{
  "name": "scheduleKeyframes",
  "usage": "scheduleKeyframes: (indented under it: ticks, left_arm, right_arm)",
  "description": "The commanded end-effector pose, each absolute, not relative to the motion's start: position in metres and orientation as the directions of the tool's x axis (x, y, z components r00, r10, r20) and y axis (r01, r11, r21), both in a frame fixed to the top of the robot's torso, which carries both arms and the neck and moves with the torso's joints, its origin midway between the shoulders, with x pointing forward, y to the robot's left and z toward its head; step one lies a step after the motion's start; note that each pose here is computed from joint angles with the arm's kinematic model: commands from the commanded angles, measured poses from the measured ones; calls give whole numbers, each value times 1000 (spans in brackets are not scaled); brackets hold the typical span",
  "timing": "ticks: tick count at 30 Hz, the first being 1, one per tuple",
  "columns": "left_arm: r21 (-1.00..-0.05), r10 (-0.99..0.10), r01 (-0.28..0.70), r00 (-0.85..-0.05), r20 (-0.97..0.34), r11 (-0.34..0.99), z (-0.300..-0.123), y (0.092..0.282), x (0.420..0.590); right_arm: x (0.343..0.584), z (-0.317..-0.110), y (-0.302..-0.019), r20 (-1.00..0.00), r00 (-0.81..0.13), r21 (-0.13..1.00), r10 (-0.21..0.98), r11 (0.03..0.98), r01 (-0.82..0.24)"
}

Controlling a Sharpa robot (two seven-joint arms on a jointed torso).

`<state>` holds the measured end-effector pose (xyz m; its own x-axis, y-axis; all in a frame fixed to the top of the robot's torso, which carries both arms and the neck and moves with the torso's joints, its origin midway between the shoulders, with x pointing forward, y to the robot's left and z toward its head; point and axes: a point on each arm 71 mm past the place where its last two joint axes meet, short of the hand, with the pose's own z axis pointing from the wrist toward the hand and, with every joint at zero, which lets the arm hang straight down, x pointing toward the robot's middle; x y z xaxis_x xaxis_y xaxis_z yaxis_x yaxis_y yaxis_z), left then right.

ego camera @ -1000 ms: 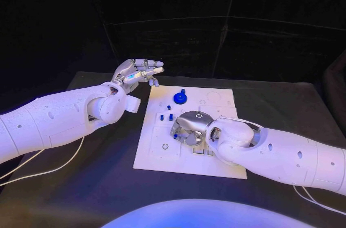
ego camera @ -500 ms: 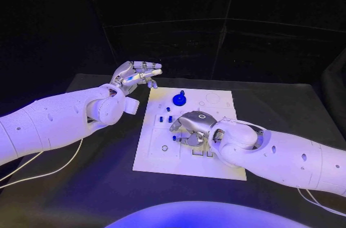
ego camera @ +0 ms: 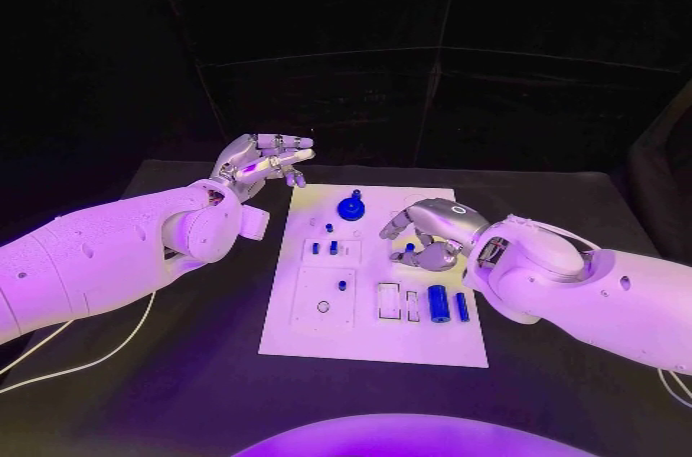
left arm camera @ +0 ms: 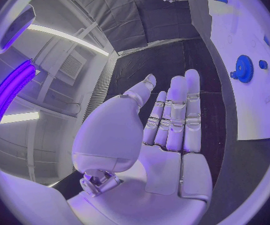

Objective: Assemble the parts on the task board

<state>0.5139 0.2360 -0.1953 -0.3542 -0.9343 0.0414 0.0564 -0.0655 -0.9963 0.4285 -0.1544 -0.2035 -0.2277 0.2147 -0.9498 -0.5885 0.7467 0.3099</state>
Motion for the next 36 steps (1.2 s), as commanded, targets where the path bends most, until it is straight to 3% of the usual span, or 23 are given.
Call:
scheduleKeyframes:
  ticks: [1, 14, 36]
  left_arm:
    - [-995, -930, 57, -365, 50, -76, -194, 235, 514]
    - [-996, -928, 55, -368, 51, -77, -195, 233, 514]
    - [-996, -927, 51, -372, 53, -77, -195, 232, 514]
  right_arm:
    - [434, -204, -166, -946, -265, 309, 189, 778, -547]
    - [441, -210, -178, -953, -298, 213, 58, 827, -521]
    - [451, -218, -165, -952, -305, 166, -6, 828, -536]
